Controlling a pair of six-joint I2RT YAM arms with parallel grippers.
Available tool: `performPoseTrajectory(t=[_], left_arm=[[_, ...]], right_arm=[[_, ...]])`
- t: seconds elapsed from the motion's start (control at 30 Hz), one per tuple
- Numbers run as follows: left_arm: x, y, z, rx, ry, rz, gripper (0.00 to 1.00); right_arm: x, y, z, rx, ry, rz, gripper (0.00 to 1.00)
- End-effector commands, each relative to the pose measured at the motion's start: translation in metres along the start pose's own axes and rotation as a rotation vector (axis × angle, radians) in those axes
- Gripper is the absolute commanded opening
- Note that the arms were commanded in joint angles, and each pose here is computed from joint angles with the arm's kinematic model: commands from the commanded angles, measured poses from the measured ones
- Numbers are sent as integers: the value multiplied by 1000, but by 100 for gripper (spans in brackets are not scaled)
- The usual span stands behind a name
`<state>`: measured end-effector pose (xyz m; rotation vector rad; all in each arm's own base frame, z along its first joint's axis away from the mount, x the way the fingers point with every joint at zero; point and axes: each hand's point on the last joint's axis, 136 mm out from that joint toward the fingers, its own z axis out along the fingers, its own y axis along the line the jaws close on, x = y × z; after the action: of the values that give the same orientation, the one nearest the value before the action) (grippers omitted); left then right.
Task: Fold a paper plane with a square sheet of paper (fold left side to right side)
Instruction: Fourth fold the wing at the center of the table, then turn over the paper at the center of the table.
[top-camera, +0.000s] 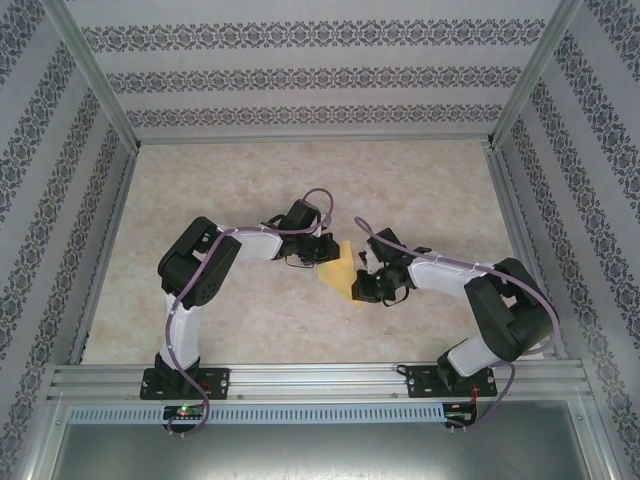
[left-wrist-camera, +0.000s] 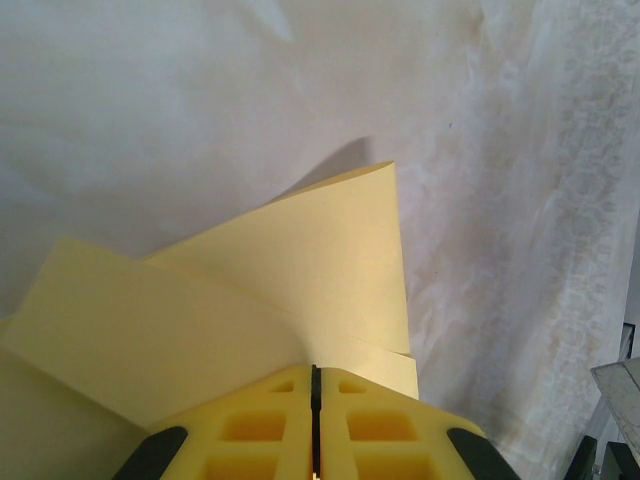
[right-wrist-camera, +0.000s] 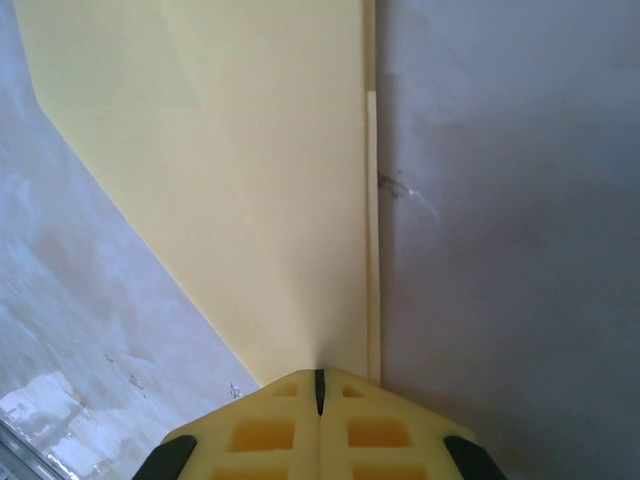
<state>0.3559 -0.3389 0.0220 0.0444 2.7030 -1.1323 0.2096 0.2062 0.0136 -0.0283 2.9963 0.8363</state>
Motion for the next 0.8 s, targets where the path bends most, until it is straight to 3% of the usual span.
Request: performPoseTrajectory(t=[0.0, 0.17, 0.27, 0.53, 0.77], left_arm=[[5, 34, 1, -131, 8, -13, 10], [3, 28, -1, -113, 7, -8, 11], [-6, 10, -8, -45, -8, -9, 19], [-47, -53, -62, 150, -111, 32, 39], [-31, -31, -88, 75, -168, -11, 45]], right_arm=[[47, -38, -2, 128, 148, 80, 0], [30, -22, -12, 77, 83, 54, 0], [10, -3, -26, 8, -8, 10, 2], [-49, 22, -65, -131, -261, -83, 31], [-77, 38, -65, -252, -365, -166, 49]])
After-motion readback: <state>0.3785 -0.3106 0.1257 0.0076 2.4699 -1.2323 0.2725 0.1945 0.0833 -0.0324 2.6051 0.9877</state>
